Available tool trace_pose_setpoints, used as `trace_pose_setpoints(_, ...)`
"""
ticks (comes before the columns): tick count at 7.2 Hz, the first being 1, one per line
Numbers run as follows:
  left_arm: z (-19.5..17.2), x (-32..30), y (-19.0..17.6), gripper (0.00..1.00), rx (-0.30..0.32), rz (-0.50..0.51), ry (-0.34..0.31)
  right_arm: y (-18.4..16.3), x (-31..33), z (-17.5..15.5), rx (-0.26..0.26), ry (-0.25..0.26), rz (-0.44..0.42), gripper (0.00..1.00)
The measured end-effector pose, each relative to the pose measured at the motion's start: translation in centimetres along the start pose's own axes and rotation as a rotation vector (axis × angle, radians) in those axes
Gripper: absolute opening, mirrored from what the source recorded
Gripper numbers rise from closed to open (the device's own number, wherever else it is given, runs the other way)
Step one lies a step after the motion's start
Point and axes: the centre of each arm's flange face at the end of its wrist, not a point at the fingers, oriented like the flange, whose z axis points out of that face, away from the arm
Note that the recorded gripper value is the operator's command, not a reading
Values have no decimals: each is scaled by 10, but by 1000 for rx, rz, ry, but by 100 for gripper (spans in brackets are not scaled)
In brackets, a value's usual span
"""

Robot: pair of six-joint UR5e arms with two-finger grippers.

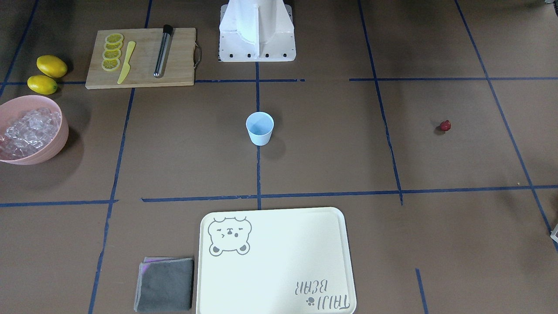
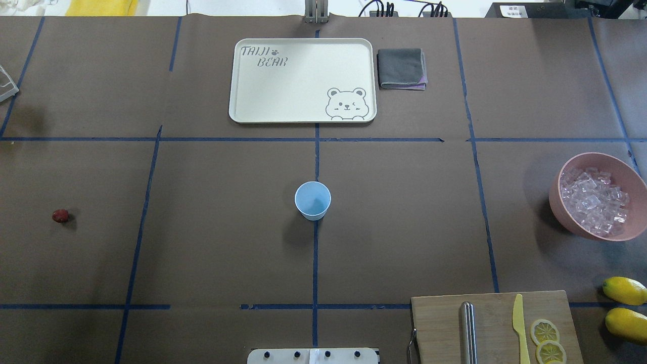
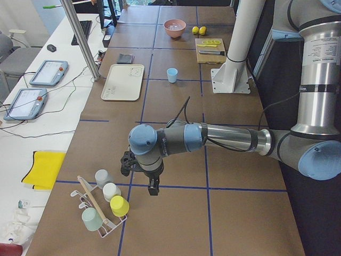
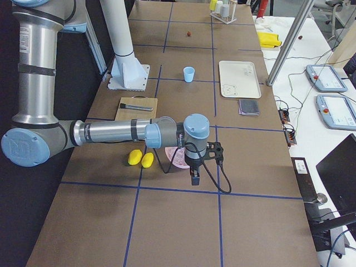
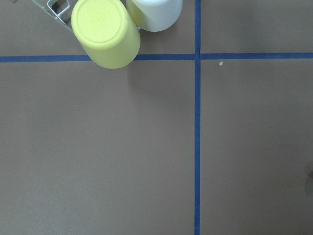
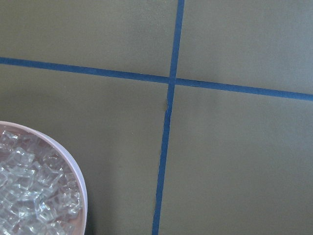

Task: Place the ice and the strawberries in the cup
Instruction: 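Move the right gripper over the pink bowl of ice cubes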

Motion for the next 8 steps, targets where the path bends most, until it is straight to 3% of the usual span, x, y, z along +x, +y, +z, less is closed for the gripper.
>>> trace_pose_setpoints(4,-5,12,13,100,12,33,-10,5,2,4,-10,-11,13,100)
trace_pose_setpoints(8,7,6,34,100,17,41,1,0,-44,-4,24,-122,-10,100)
